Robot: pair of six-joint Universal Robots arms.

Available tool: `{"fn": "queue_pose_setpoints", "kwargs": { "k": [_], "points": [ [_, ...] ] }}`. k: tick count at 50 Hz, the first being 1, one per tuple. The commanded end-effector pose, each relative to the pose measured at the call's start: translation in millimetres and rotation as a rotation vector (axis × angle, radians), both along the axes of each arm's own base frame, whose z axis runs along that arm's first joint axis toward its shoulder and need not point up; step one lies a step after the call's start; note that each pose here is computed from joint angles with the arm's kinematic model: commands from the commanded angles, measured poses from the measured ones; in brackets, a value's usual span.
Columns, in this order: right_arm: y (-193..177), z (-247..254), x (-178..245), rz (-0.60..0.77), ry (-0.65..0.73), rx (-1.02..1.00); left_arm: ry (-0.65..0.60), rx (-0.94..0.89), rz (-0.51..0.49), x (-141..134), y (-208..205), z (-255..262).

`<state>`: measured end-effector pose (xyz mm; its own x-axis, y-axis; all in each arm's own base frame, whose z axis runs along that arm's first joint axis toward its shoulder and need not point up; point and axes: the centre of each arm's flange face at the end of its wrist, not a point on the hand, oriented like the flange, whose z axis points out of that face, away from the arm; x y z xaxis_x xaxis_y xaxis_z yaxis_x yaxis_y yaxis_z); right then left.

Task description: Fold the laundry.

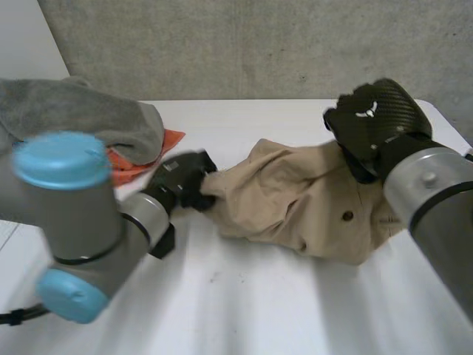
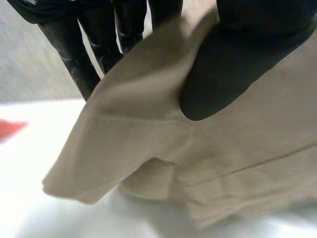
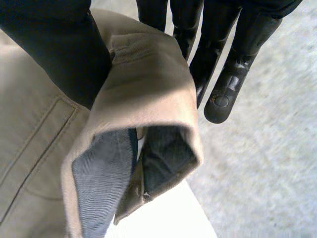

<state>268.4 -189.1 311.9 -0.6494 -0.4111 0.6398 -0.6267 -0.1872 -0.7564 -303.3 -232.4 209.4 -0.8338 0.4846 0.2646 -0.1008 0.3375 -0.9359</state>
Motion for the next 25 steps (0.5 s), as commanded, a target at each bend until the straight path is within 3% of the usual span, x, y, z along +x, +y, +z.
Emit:
{"fn": "queue_pose_setpoints", "kwargs": {
  "k": [1, 8, 13, 17, 22, 25],
  "points": [
    [2, 0, -16, 0.079, 0.11, 0.115, -0.055, -0.24, 0.035, 40, 23, 81],
    [-8, -18, -28, 0.114, 0.178, 0.254, -0.273, -0.277, -0.04, 48, 40, 79],
    [-42, -46, -17, 0.105, 0.166, 0.305, -0.394, -0.261, -0.084, 33, 15, 42],
    [-89, -26, 2, 0.055, -0.039, 0.127, -0.392, -0.392, -0.059, 8, -33, 44],
    [-134, 21, 10, -0.024, -0.305, -0.188, -0.276, -0.722, 0.058, -16, -86, 112],
    [-147, 50, 10, -0.049, -0.429, -0.402, -0.192, -0.871, 0.134, -18, -96, 151]
  ]
}}
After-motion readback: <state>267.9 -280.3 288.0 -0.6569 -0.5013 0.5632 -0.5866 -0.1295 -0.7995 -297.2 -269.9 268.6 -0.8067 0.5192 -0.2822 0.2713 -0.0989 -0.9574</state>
